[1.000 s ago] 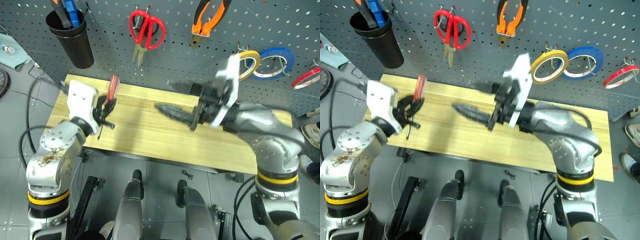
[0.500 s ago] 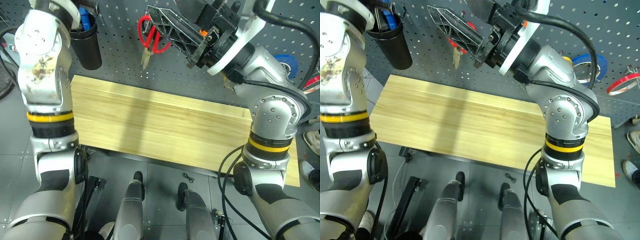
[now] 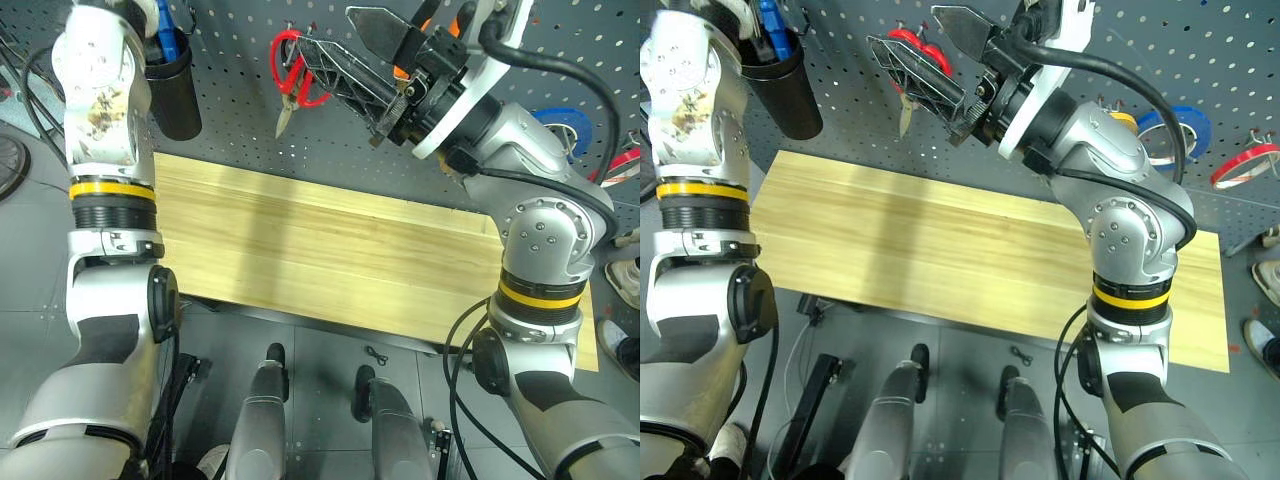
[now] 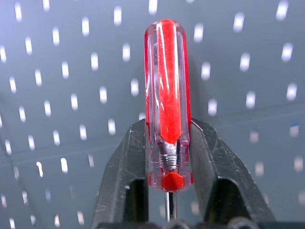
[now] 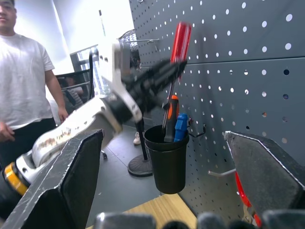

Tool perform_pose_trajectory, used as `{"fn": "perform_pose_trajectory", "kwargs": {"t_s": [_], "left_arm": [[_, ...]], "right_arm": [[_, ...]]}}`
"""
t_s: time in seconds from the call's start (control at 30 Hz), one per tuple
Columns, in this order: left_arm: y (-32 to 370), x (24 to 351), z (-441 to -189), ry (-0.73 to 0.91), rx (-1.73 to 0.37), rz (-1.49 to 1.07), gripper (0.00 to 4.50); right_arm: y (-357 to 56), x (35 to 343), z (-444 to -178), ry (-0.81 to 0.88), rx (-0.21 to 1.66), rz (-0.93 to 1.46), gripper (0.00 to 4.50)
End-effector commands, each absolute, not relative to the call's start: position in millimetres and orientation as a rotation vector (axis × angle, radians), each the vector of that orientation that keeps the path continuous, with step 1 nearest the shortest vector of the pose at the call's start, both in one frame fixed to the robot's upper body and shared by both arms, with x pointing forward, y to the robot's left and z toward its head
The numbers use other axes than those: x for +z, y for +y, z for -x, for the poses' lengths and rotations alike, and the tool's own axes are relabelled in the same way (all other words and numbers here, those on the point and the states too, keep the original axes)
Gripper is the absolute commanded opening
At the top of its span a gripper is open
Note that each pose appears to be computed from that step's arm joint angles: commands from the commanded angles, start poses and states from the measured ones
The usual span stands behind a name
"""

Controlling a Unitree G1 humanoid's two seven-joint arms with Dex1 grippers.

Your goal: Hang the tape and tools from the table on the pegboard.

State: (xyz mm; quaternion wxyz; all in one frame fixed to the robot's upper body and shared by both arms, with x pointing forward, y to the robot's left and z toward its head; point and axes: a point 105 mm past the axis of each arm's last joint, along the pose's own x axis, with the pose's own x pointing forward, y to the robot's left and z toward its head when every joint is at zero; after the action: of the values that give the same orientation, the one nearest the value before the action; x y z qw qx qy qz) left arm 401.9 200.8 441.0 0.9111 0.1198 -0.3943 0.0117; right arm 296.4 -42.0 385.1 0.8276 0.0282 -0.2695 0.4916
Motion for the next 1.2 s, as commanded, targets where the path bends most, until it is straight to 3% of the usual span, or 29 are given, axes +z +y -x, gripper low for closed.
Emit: {"fn": "perform_pose_trajectory", "kwargs": {"t_s": [0.03, 0.13, 0.27, 0.4, 0.57, 0.73, 0.83, 1.03, 1.2], "left_arm": [[205.0, 455.0, -386.6, -0.887, 0.026, -0.216, 3.15], [205.1, 458.9, -379.7, -0.902, 0.008, -0.185, 4.46], [203.3, 461.3, -366.2, -0.889, -0.053, -0.171, 4.46], [175.5, 442.4, -350.4, -0.735, -0.361, -0.109, 4.46], [129.8, 342.7, -327.4, -0.253, -0.746, -0.098, 4.46], [110.4, 238.9, -307.7, 0.068, -0.846, -0.132, 4.46], [94.6, 169.3, -298.6, 0.213, -0.885, -0.149, 4.46], [88.8, 92.9, -309.3, 0.336, -0.888, -0.123, 4.46], [97.7, 61.9, -333.1, 0.341, -0.814, -0.11, 4.46]], "right_arm": [[-43.4, 394.0, -282.8, -0.625, 1.052, -0.03, 4.5], [-43.5, 391.9, -283.5, -0.613, 1.05, -0.025, 4.5], [-46.8, 385.5, -287.1, -0.585, 1.032, -0.018, 4.5], [-51.6, 351.0, -282.7, -0.475, 1.053, 0.049, 4.5], [-71.5, 264.2, -276.9, -0.196, 1.063, 0.155, 4.5], [-99.4, 205.0, -287.8, -0.023, 0.898, 0.225, 4.5], [-130.0, 168.6, -297.8, 0.081, 0.698, 0.245, 4.5], [-185.8, 120.8, -301.6, 0.198, 0.387, 0.276, 4.5], [-217.3, 90.7, -296.3, 0.239, 0.219, 0.295, 4.5]]}}
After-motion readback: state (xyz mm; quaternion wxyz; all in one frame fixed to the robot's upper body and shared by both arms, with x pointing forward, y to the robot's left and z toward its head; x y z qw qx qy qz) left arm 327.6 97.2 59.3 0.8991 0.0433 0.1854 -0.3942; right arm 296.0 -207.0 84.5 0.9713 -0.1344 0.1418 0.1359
